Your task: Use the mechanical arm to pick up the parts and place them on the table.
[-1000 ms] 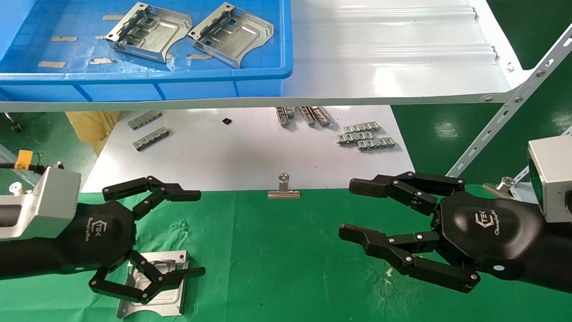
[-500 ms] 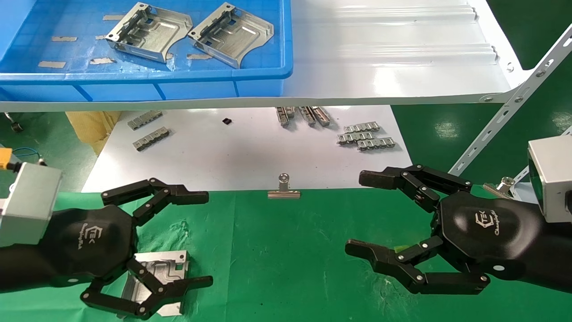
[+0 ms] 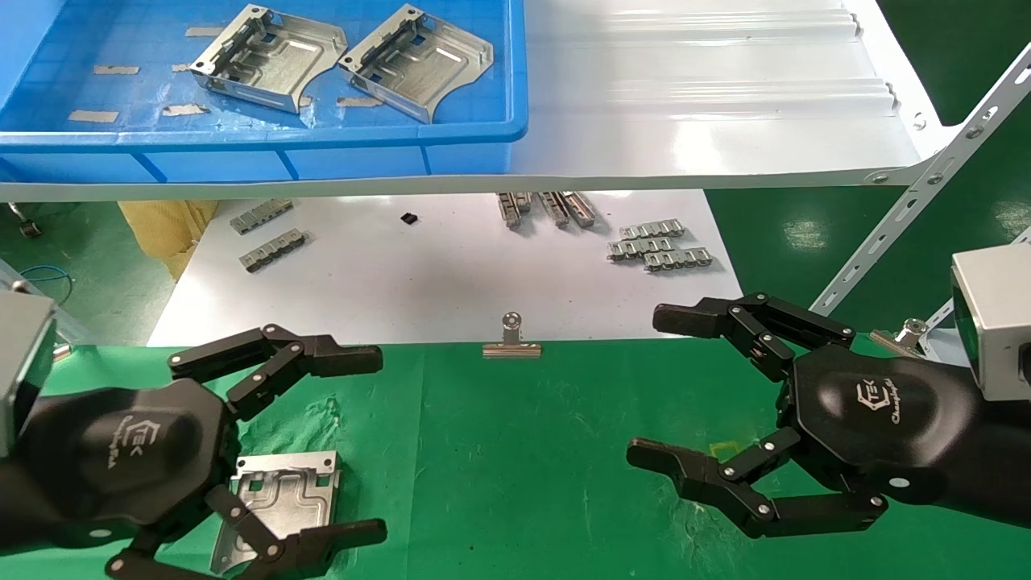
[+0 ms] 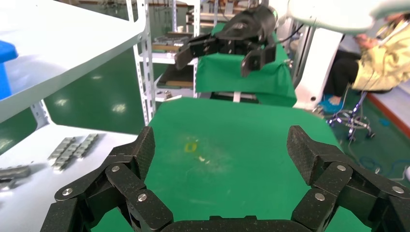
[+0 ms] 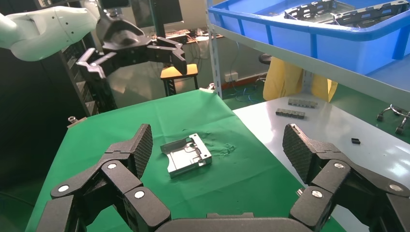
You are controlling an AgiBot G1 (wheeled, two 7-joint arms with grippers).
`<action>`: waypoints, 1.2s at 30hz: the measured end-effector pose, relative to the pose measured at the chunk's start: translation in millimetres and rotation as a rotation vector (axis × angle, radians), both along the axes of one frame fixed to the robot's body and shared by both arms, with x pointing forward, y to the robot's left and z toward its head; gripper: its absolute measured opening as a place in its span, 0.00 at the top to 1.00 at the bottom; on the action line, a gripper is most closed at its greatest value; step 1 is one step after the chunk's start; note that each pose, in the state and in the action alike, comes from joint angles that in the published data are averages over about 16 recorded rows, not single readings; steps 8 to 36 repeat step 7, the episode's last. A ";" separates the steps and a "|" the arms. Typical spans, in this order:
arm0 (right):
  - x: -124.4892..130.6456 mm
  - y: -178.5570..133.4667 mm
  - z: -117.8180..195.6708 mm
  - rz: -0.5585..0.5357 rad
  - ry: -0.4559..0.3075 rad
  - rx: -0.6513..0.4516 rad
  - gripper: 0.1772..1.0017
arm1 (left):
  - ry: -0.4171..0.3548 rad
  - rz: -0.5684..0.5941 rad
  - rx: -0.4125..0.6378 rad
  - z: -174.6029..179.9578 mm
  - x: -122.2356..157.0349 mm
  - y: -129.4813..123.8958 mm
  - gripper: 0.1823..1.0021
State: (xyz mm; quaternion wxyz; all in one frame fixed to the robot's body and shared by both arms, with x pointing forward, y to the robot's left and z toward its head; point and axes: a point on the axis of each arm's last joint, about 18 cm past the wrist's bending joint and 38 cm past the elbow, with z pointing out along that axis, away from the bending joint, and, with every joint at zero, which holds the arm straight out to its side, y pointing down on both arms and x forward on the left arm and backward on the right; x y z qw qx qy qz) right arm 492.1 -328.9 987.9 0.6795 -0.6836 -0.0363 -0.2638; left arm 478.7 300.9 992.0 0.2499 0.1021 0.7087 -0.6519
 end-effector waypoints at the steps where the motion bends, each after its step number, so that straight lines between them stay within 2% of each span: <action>1: 0.0 0.0 0.0 0.000 0.000 0.000 0.02 | 0.001 -0.002 -0.003 0.0 -0.7 -0.2 0.00; 36: 0.0 0.0 0.0 0.000 0.000 0.000 0.00 | 0.009 -0.014 -0.016 0.2 -4.2 -1.0 0.00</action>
